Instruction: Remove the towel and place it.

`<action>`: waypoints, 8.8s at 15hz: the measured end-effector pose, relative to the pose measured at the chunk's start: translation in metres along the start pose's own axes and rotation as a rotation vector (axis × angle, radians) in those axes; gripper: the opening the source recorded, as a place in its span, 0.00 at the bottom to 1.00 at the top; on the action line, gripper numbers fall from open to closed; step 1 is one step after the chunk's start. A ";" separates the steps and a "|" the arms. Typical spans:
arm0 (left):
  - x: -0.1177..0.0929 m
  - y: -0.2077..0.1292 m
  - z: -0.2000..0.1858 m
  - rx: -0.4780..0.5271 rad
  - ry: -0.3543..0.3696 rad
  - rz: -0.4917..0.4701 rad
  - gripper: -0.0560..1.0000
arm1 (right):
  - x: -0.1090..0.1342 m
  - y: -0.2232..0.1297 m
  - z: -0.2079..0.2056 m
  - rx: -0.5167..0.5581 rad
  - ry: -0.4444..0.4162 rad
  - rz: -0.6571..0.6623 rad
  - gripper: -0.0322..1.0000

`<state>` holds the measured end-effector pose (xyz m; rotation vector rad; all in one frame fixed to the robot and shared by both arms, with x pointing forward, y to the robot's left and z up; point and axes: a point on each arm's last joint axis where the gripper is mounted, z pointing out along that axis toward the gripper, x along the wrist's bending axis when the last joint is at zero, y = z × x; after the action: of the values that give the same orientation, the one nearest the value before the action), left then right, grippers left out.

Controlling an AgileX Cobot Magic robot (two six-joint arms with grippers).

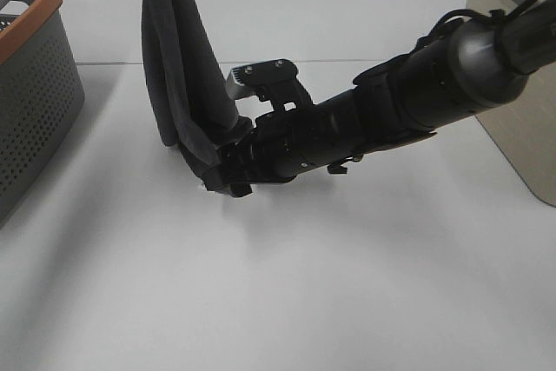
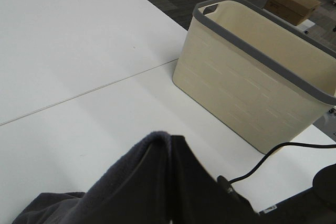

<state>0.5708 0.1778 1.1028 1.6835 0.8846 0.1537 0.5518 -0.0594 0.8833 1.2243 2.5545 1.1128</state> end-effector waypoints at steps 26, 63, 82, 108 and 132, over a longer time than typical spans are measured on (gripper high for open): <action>0.000 0.000 0.000 0.002 0.001 0.002 0.05 | 0.011 0.010 0.048 0.009 -0.089 0.096 0.05; 0.109 0.051 0.063 -0.323 0.465 -0.318 0.05 | -0.121 0.183 -0.175 -0.083 -0.680 -0.631 0.05; 0.059 -0.175 0.023 0.290 0.526 -0.520 0.05 | -0.071 -0.011 -0.118 0.173 -0.387 -0.467 0.05; 0.051 -0.147 0.017 0.197 0.469 -0.487 0.79 | -0.043 -0.017 -0.129 0.209 -0.327 -0.533 0.65; 0.072 0.047 -0.023 0.080 0.892 0.098 0.78 | -0.076 0.149 -0.272 -0.448 -1.129 -0.103 0.57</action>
<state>0.6317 0.2383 1.1265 1.7284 1.4626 1.0010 0.5958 -0.2082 1.1624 1.1001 1.4073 0.6070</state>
